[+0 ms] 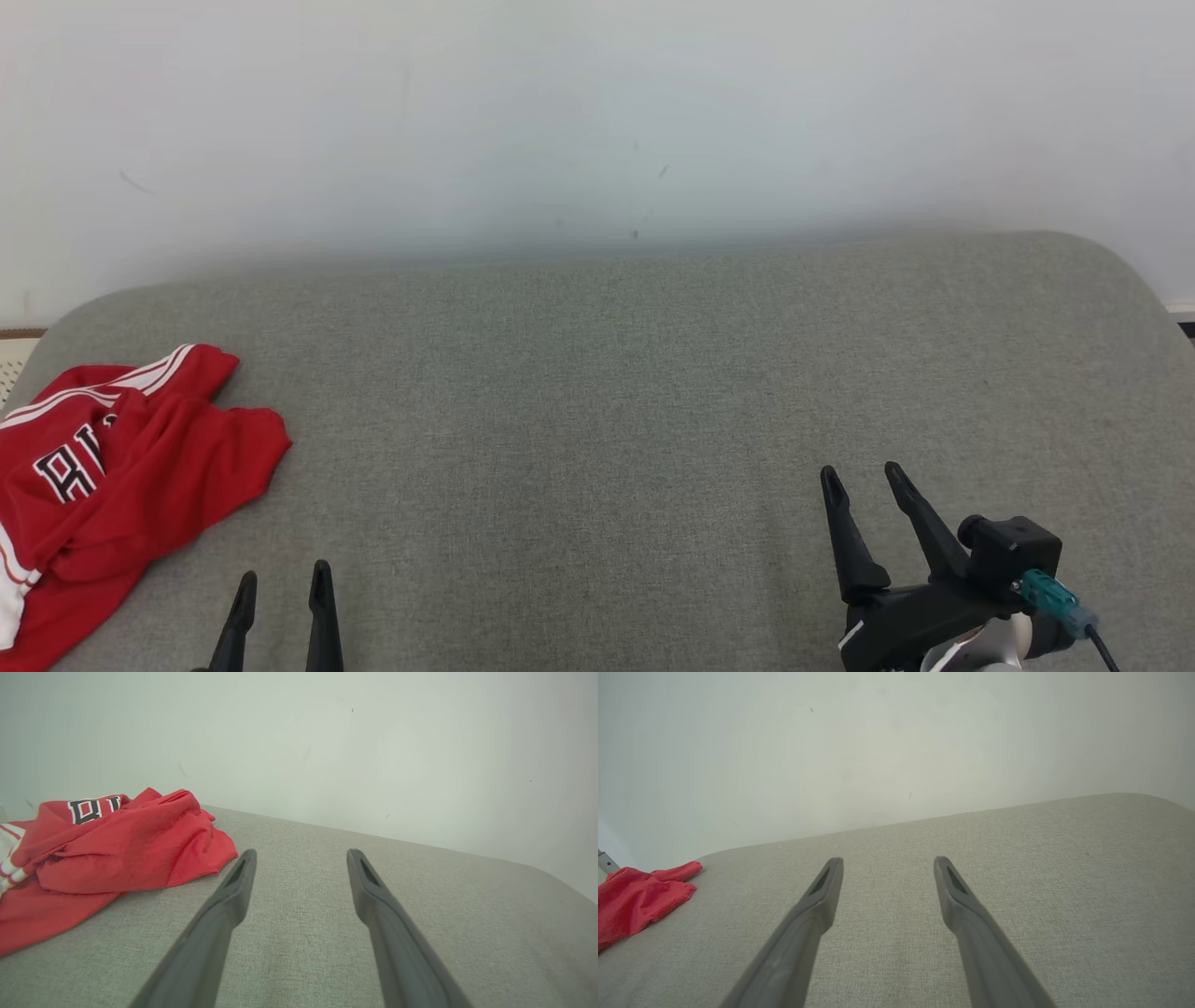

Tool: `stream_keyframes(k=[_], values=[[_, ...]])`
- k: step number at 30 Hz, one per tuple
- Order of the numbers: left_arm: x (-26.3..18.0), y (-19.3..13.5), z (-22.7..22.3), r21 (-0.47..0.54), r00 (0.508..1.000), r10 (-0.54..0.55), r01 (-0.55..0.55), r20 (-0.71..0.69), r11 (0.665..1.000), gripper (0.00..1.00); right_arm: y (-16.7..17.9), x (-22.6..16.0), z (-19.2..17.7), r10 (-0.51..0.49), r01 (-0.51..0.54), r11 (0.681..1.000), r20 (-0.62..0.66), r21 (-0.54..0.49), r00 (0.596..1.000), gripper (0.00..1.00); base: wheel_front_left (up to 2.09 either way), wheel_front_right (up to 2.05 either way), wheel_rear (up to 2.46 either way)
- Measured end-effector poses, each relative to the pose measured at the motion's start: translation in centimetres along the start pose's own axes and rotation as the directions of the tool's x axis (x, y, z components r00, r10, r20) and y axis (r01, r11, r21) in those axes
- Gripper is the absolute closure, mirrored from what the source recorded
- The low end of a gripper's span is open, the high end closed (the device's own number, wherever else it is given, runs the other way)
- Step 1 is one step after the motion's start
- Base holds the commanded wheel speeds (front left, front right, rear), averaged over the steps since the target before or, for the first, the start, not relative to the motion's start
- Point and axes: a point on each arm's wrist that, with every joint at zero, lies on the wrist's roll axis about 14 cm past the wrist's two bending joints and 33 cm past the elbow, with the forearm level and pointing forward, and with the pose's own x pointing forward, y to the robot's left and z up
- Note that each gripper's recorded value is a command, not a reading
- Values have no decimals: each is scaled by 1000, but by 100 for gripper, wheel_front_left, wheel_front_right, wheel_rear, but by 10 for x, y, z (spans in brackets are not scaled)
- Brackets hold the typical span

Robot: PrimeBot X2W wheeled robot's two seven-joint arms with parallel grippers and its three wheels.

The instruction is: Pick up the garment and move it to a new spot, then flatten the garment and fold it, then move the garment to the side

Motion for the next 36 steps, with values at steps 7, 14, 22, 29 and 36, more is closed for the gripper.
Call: stream_keyframes(k=[7,14,22,29,36], values=[[-1,5,5,67,1000,5,-6,18,998,0,10,-2,1,33,-32,999,16,-34,999,0,0,0,0],[-2,6,8,115,1000,4,-8,28,993,0,13,-4,2,36,-36,999,37,1,999,0,0,0,0],[-3,8,14,181,999,7,-16,50,983,0,21,-6,6,56,-56,998,66,4,996,0,0,0,0],[-4,9,17,230,998,2,-16,62,973,0,20,-9,4,49,-50,999,75,9,996,0,0,0,0],[-4,11,21,278,997,-1,-20,74,960,0,24,-11,6,64,-63,998,90,-19,994,0,0,0,0]])
